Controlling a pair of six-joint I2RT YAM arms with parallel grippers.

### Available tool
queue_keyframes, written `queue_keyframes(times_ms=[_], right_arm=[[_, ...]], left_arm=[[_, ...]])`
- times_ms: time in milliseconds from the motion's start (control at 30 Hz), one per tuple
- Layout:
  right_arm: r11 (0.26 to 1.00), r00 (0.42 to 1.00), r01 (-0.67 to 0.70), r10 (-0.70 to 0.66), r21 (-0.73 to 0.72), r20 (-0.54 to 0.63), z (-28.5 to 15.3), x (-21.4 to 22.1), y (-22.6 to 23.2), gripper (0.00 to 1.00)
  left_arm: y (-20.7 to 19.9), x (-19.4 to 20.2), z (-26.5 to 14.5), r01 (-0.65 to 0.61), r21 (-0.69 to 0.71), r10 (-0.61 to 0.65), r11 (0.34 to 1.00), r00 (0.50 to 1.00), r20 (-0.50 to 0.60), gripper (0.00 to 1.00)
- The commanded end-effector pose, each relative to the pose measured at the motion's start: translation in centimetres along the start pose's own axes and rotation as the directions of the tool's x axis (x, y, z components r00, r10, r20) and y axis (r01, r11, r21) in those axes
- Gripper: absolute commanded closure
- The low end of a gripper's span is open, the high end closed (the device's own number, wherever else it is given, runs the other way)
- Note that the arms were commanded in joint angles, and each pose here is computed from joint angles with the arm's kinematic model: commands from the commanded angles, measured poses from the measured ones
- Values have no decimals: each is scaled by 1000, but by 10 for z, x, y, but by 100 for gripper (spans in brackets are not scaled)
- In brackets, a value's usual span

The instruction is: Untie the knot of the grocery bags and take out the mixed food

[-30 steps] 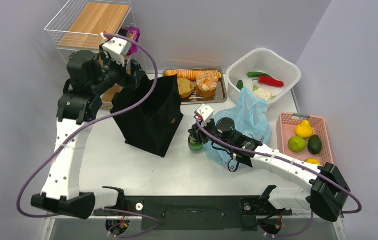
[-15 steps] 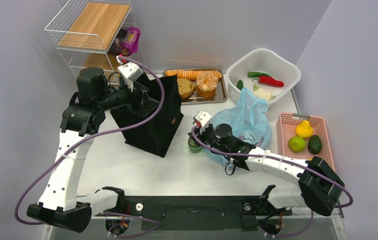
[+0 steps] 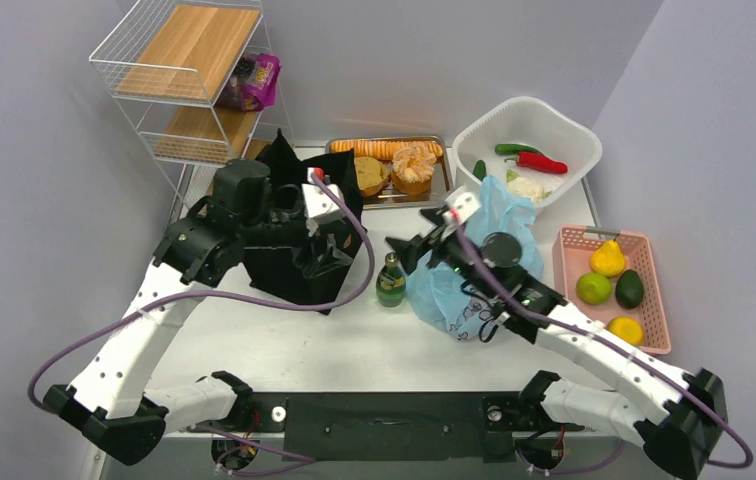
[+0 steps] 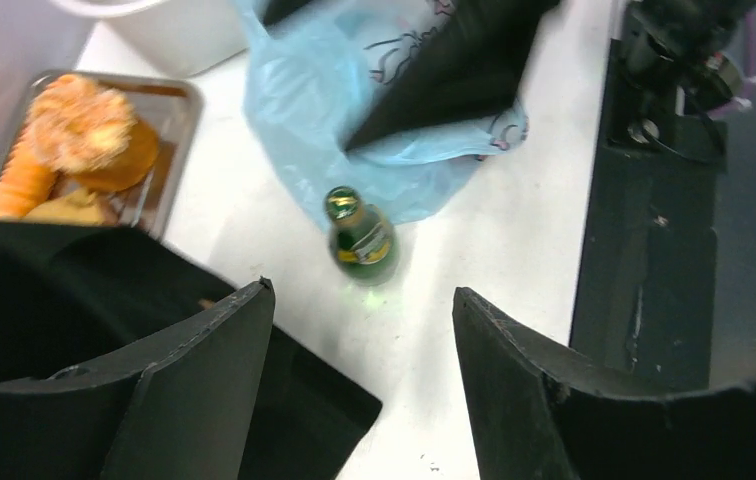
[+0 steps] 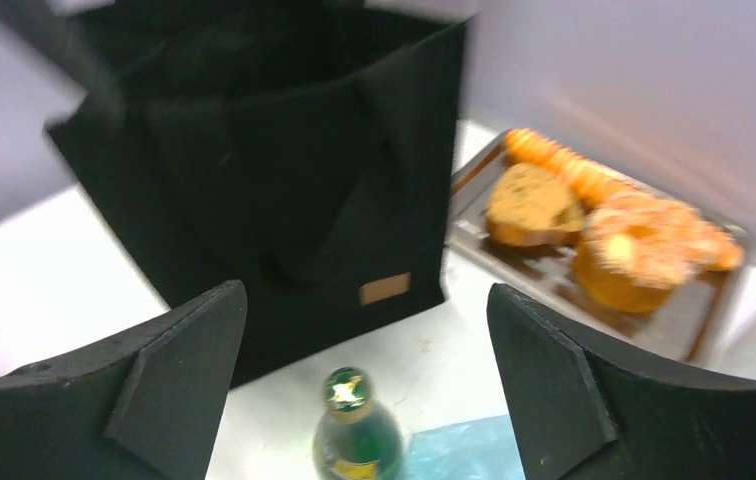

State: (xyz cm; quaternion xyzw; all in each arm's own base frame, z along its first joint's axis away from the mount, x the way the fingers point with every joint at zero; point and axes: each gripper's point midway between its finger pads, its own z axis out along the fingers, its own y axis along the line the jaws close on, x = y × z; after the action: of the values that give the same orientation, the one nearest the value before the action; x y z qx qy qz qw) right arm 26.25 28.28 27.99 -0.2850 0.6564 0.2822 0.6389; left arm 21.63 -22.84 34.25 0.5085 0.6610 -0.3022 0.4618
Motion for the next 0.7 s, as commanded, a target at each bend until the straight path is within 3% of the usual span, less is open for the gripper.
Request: queue_keyframes(times_ms=[0, 167, 233, 267, 300, 433, 667], right_arm=[[975, 991, -133, 124, 180, 56, -38, -46, -57, 14], [920, 983, -180, 180, 348, 34, -81, -38, -108, 13], [899, 980, -192, 193, 393, 38, -92, -35, -120, 13], [889, 979, -199, 203, 413, 34, -97, -33, -125, 13], [886, 979, -200, 202, 418, 40, -100, -35, -126, 13], [876, 977, -208, 208, 435, 47, -110, -35, -128, 13], [875, 972, -228, 227, 428, 53, -111, -31, -126, 13]], left_arm=[[-18, 4, 31, -113, 121, 114, 986, 993, -3, 40], [-21, 10, 77, -131, 141, 117, 981, 988, 98, 46], [-13, -5, 95, -136, 89, 113, 987, 967, 227, 47], [-13, 14, 105, -69, 84, 49, 994, 976, 213, 46], [-7, 1, 107, -103, 51, 85, 993, 955, 286, 46], [-1, 37, 126, -99, 4, 94, 995, 956, 279, 46], [22, 64, 130, -43, -153, 87, 987, 951, 297, 43]])
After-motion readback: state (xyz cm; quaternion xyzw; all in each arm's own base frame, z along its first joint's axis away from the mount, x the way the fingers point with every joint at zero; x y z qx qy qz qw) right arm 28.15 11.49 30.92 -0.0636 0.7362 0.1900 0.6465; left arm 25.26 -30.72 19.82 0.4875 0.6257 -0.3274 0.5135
